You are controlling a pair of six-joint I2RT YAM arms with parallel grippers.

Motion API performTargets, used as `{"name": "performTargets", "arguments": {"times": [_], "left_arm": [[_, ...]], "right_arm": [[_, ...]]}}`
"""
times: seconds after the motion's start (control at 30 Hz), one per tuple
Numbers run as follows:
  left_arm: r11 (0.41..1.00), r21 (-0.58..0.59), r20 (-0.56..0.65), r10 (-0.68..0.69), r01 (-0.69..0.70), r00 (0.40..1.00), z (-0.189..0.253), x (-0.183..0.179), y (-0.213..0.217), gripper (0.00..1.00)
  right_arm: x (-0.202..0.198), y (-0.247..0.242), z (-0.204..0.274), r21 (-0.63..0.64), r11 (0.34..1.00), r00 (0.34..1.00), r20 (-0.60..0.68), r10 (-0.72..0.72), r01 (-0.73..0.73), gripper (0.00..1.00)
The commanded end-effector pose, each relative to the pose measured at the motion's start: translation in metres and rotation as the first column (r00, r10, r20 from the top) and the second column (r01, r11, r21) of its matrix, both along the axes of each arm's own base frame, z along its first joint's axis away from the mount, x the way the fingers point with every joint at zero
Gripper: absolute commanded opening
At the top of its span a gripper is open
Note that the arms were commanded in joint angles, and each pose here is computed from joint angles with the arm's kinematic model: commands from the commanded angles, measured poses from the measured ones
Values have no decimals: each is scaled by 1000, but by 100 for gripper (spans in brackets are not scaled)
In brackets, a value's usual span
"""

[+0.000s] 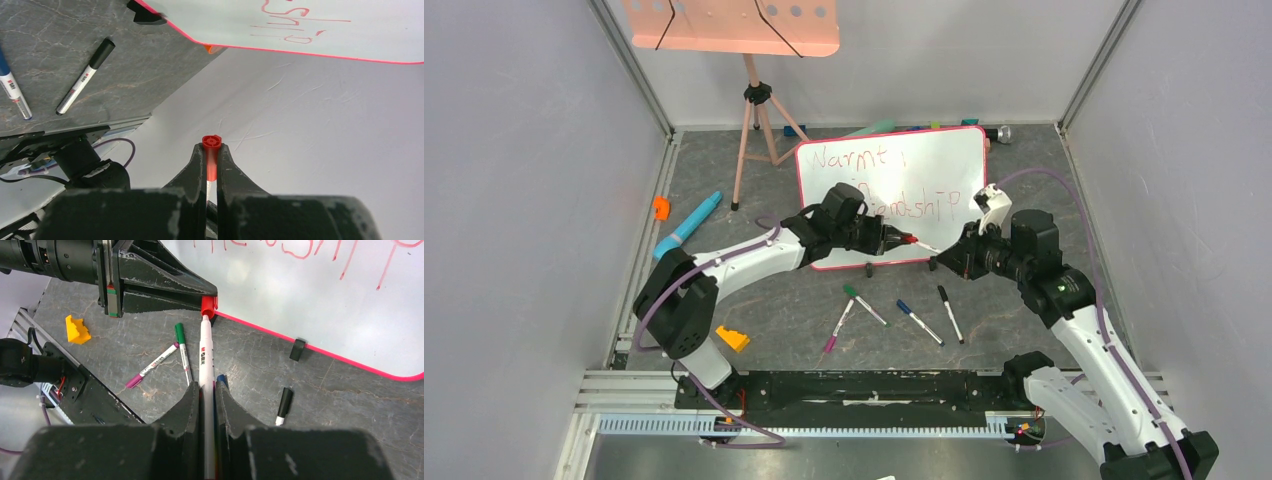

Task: Write a sentence on the whiteboard
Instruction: Insert the whiteboard marker without the cap into the pen cap.

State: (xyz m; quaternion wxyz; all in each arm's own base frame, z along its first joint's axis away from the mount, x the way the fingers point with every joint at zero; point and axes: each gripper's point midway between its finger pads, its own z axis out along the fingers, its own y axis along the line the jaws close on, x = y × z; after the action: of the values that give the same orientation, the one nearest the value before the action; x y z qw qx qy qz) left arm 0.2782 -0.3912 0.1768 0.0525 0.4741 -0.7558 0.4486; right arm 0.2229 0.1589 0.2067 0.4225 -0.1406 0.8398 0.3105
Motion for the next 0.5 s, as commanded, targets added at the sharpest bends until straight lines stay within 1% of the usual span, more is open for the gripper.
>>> {"name": "performTargets", "arguments": {"times": [0.0, 0.13, 0.2, 0.27, 0.33, 0.4, 0.47], "left_arm": [[992, -117, 36, -36, 40, 999, 45, -3, -22, 2], [991, -99, 42, -91, 94, 995, 40, -15, -20, 2], [989, -83, 45, -119, 123, 992, 35, -23, -17, 2], [987, -71, 42, -142, 145, 989, 32, -29, -16, 2], [985, -63, 43, -159, 161, 986, 30, -33, -17, 2], [984, -75, 45, -159, 162, 986, 33, -33, -22, 2], [980, -111, 73, -159, 166, 985, 45, -29, -32, 2]], "right_arm": [[12, -5, 4, -11, 999, 998, 33, -50, 51, 0], [21, -10, 0, -52, 995, 996, 16, -86, 87, 0], [27, -9, 7, -71, 994, 997, 23, -77, 79, 0], [34, -13, 8, -104, 988, 994, 17, -109, 110, 0], [38, -11, 7, -127, 987, 995, 8, -98, 98, 0], [39, -6, 8, -146, 985, 996, 11, -93, 93, 0], [41, -1, 9, -187, 977, 994, 27, -103, 106, 0]]}}
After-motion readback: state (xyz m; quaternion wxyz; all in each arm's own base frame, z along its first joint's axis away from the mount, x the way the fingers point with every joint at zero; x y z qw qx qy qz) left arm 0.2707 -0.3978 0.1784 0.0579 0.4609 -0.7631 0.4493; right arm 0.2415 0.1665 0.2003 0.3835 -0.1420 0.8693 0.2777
